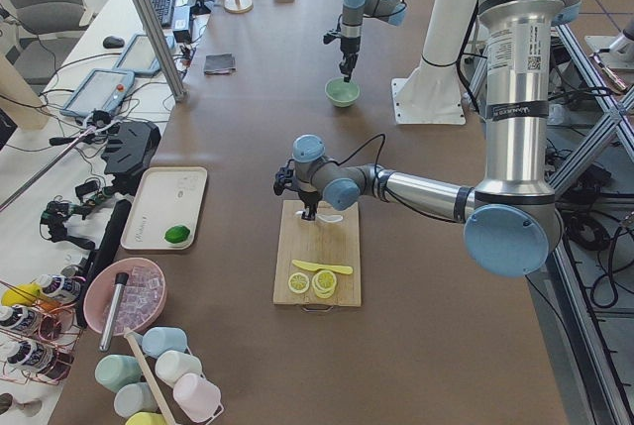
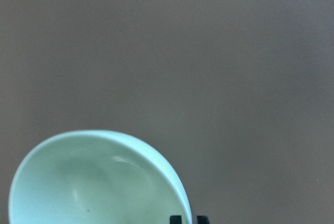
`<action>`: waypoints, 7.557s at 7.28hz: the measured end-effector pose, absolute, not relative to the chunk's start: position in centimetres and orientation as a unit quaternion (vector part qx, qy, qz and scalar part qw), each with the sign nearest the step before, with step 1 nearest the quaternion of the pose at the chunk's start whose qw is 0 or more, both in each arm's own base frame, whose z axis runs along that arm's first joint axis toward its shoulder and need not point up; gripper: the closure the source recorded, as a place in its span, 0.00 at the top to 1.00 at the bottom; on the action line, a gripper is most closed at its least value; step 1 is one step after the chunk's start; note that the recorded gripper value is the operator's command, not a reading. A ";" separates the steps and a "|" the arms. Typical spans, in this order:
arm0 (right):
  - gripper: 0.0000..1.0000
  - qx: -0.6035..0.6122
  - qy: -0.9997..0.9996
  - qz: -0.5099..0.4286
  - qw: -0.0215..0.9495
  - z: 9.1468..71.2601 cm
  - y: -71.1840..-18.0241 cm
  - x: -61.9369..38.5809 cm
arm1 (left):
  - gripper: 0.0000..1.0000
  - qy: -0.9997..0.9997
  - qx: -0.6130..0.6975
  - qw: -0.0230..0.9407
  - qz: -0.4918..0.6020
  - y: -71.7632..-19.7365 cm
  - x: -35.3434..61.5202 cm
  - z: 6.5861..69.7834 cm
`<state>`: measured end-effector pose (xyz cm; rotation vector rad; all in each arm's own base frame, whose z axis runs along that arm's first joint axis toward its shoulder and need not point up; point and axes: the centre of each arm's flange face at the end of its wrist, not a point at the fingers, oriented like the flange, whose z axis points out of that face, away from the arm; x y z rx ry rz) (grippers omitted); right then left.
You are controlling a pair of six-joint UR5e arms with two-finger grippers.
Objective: Place spoon in bowl
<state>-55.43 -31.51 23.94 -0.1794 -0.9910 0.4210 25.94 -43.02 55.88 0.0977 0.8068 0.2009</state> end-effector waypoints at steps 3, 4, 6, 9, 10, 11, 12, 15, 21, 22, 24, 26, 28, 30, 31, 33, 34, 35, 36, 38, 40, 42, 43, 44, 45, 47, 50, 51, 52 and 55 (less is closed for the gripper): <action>1.00 -0.079 -0.480 0.208 0.849 23.2 -32.6 -50.9 | 0.00 0.438 0.075 0.893 0.069 -43.3 26.7 47.6; 1.00 -0.079 -0.479 0.207 0.849 23.6 -33.5 -46.6 | 0.00 0.466 0.074 0.880 0.049 -43.8 28.8 43.3; 1.00 -0.070 -0.470 0.189 0.859 26.6 -36.4 -39.0 | 0.00 0.505 0.047 0.862 0.021 -44.8 35.4 33.0; 1.00 -0.040 -0.437 0.143 0.887 33.9 -40.1 -30.2 | 0.00 0.517 0.025 0.856 0.008 -40.2 47.2 19.9; 1.00 -0.031 -0.429 0.131 0.893 35.9 -40.9 -27.7 | 0.00 0.519 0.026 0.854 0.008 -38.6 50.3 17.8; 1.00 -0.024 -0.423 0.123 0.898 37.3 -41.4 -25.9 | 0.00 0.519 0.026 0.854 0.008 -37.9 52.2 16.6; 1.00 -0.021 -0.418 0.120 0.900 38.1 -41.6 -25.0 | 0.00 0.519 0.026 0.854 0.010 -37.6 53.3 16.1; 1.00 -0.021 -0.407 0.118 0.905 40.0 -41.4 -23.5 | 0.13 0.517 0.029 0.856 0.010 -37.9 54.8 15.4; 1.00 -0.021 -0.397 0.091 0.913 43.6 -41.4 -19.6 | 0.84 0.515 0.030 0.857 0.009 -38.2 55.2 15.4; 1.00 -0.021 -0.396 0.090 0.913 43.7 -41.4 -19.5 | 0.87 0.515 0.031 0.856 0.008 -38.2 54.7 15.5; 1.00 -0.012 -0.392 0.081 0.916 44.5 -42.0 -18.4 | 0.97 0.506 0.052 0.861 0.017 -39.5 51.8 17.7; 1.00 -0.001 -0.382 0.060 0.922 47.7 -43.9 -15.6 | 0.97 0.474 0.099 0.872 0.067 -42.7 47.7 22.3; 1.00 0.008 -0.385 0.029 0.923 52.7 -46.2 -9.9 | 0.97 0.439 0.125 0.881 0.127 -46.5 41.3 28.5; 1.00 0.019 -0.387 0.015 0.922 56.2 -46.5 -4.9 | 0.97 0.408 0.141 0.882 0.188 -50.5 31.8 35.9; 1.00 0.024 -0.385 0.009 0.922 57.7 -46.3 -2.8 | 0.97 0.401 0.142 0.881 0.206 -51.5 26.4 39.8; 1.00 0.032 -0.386 -0.002 0.922 60.4 -46.0 0.6 | 0.97 0.395 0.140 0.883 0.212 -51.0 14.5 47.9; 1.00 0.036 -0.385 -0.006 0.922 61.4 -45.9 1.8 | 0.97 0.388 0.140 0.887 0.209 -49.5 9.4 51.5; 1.00 0.039 -0.385 -0.008 0.922 62.2 -45.7 2.8 | 0.98 0.381 0.136 0.892 0.200 -47.4 5.5 54.8; 1.00 0.041 -0.384 -0.007 0.922 62.6 -45.6 3.5 | 0.98 0.377 0.132 0.897 0.190 -45.3 2.9 57.3; 1.00 0.044 -0.384 -0.004 0.922 62.7 -45.5 4.1 | 0.98 0.372 0.122 0.905 0.168 -42.4 -0.1 60.0; 1.00 0.047 -0.384 -0.002 0.922 62.6 -45.3 4.4 | 0.98 0.370 0.118 0.909 0.154 -41.5 -1.3 60.9; 1.00 0.049 -0.385 0.000 0.922 62.5 -45.1 4.7 | 0.98 0.369 0.120 0.910 0.145 -41.4 -2.1 61.0; 1.00 0.050 -0.385 0.002 0.921 62.4 -45.2 4.8 | 0.98 0.368 0.121 0.911 0.138 -41.3 -2.7 61.2; 1.00 0.051 -0.385 0.003 0.922 62.4 -45.1 5.0 | 0.98 0.368 0.120 0.912 0.133 -41.1 -3.2 61.5; 1.00 0.052 -0.385 0.005 0.922 62.5 -45.1 5.2 | 0.98 0.368 0.119 0.913 0.129 -40.8 -3.7 61.8; 1.00 0.053 -0.384 0.010 0.922 62.8 -44.8 5.7 | 0.98 0.368 0.114 0.915 0.123 -40.2 -4.1 62.2; 1.00 0.053 -0.384 0.012 0.922 63.3 -44.4 6.2 | 0.98 0.368 0.101 0.917 0.112 -39.5 -4.5 63.3; 1.00 0.053 -0.384 0.011 0.922 63.5 -44.3 6.4 | 0.98 0.369 0.101 0.917 0.107 -39.3 -4.8 63.4; 1.00 0.054 -0.384 0.011 0.922 63.5 -44.2 6.5 | 0.98 0.375 0.103 0.915 0.103 -39.1 -5.1 63.3; 1.00 0.053 -0.384 0.011 0.922 63.6 -44.2 6.6 | 0.98 0.392 0.104 0.908 0.100 -39.0 -5.2 63.0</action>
